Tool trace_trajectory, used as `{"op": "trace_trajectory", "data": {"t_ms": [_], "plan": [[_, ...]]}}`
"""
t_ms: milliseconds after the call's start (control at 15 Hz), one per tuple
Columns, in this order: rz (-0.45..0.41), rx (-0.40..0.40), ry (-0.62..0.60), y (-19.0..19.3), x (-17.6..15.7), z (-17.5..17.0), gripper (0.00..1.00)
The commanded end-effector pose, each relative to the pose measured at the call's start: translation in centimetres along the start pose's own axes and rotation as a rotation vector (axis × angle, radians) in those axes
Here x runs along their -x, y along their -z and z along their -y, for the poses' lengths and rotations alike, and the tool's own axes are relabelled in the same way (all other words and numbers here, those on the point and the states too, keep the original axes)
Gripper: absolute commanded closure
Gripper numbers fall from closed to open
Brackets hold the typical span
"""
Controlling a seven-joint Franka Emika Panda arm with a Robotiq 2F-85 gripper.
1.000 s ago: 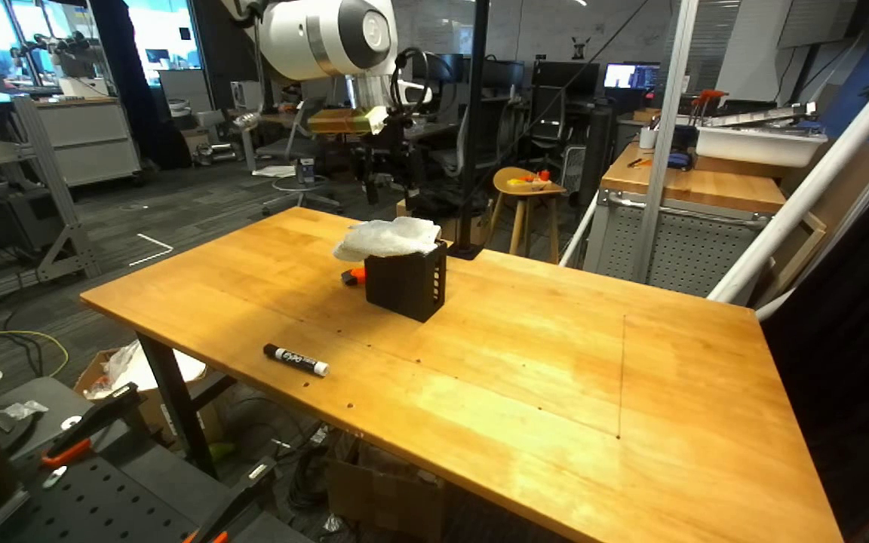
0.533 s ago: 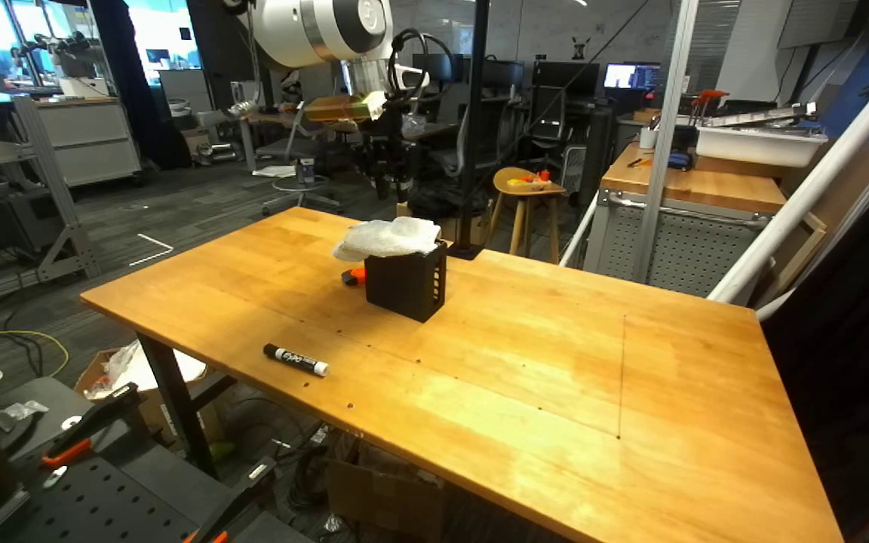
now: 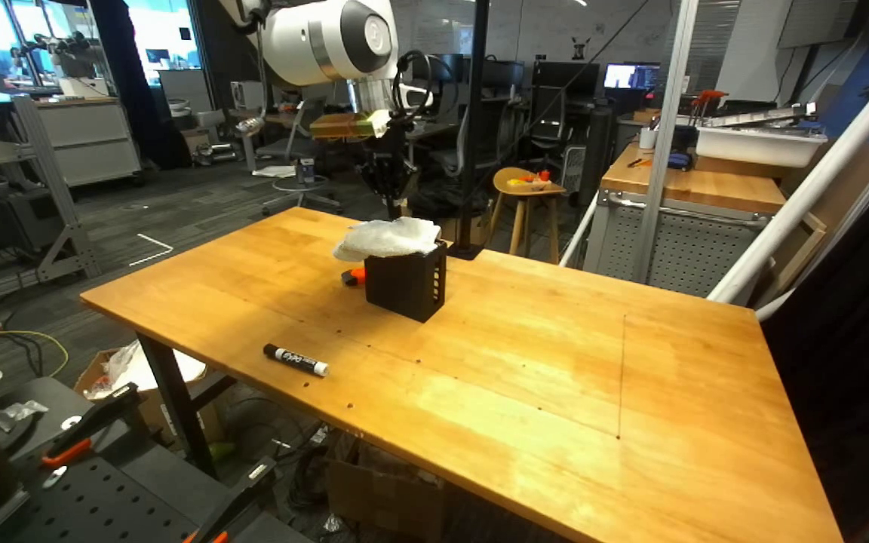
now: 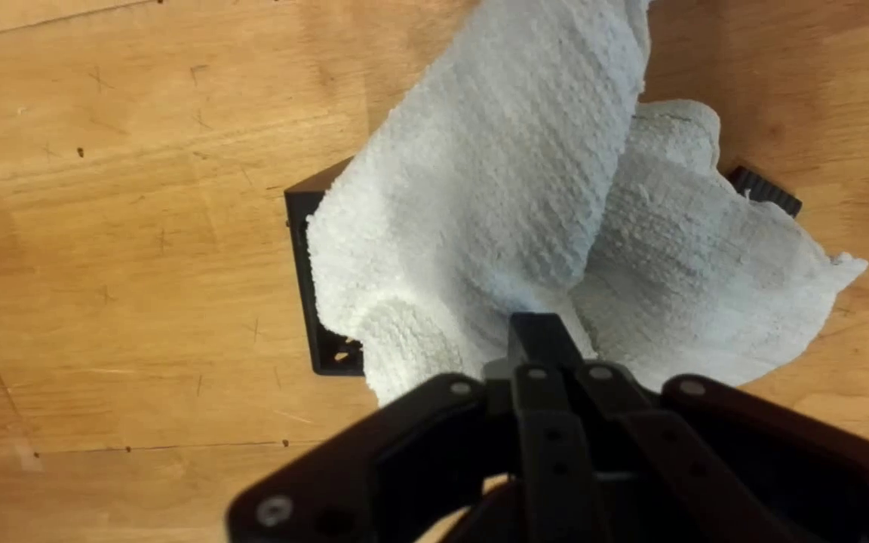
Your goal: Pick the cloth and shove it in the box
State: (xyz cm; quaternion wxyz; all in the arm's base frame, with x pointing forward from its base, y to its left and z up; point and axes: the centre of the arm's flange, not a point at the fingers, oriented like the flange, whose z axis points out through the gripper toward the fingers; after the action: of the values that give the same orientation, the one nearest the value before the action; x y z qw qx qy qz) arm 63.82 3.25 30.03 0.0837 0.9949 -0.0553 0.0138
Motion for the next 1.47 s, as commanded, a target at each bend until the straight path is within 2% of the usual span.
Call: {"op": "trace_trajectory", "data": {"t_ms": [0, 333, 667, 1000, 1400], "plan": [[0.003, 0.000, -0.003, -1.1, -1.5, -0.2, 1.00], [0.051, -0.008, 0.014, -4.9, -1.4, 1.0, 1.00], [0.170, -0.026, 0.039, -11.2, 1.2, 3.0, 1.00], [0.273, -0.119, 0.043, -14.8, 3.9, 4.2, 1.00], [0.252, -0.200, 0.022, -12.6, 3.1, 2.8, 1.00]]}}
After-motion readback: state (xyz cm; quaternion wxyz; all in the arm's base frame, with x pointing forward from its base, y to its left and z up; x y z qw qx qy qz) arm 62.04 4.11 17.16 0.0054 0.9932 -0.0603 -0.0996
